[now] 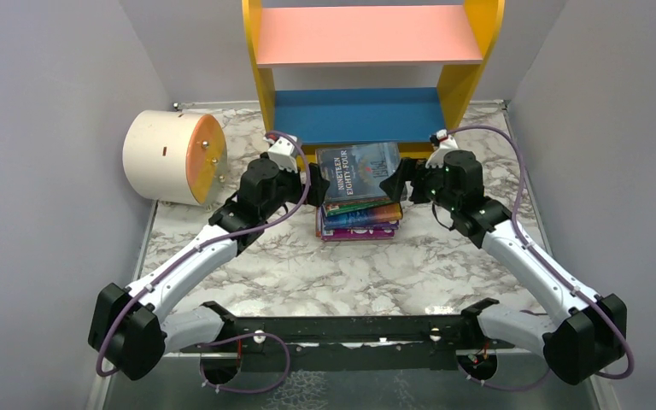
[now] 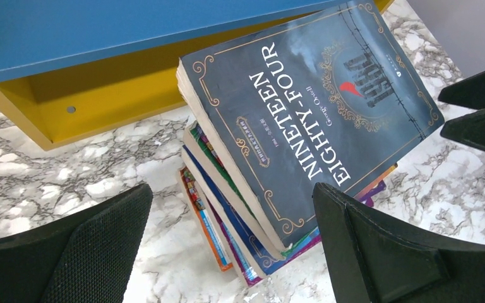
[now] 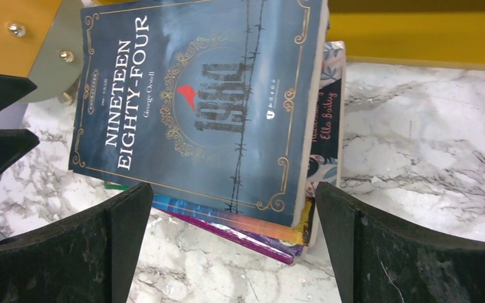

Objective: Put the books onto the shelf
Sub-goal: Pick up the book from the center of the board.

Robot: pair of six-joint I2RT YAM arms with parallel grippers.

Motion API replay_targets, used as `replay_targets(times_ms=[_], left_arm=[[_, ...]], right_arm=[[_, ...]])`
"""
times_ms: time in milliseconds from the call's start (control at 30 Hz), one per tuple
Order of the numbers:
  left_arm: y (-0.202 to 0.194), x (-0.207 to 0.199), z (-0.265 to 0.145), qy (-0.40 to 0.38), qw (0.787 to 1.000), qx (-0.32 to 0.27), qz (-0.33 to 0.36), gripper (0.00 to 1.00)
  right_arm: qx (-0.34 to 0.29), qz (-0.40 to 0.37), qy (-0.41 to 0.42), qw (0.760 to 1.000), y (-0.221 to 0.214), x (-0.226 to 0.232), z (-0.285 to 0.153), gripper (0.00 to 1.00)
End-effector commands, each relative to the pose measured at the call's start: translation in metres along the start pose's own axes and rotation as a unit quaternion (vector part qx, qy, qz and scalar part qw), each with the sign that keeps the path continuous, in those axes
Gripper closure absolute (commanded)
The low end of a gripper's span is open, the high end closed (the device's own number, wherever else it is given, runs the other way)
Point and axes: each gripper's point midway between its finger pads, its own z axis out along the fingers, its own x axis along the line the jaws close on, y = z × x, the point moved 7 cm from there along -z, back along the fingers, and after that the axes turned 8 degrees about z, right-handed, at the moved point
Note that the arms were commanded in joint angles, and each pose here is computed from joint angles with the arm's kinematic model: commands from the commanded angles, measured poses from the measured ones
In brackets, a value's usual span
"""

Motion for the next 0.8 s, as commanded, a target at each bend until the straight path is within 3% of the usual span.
replay_targets(times_ms=[0,567,767], left_arm=[[0.004,-0.006,0.006,-0.023,0.999,-0.019,-0.012,0.05],[-0.012,-0.007,0.023,-0.045,0.998,-0.007,-0.032,0.05],[-0.021,0.009,0.023,-0.047,0.996,-0.003,-0.070,0.05]], right_arm=[[-0.002,0.001,0.046,0.999,0.003,0.011,0.006,0.00],[0.023,0.003,0.098,0.995,-0.005,0.019,0.013,0.02],[0.036,0.003,0.101,0.994,-0.009,0.017,0.017,0.03]])
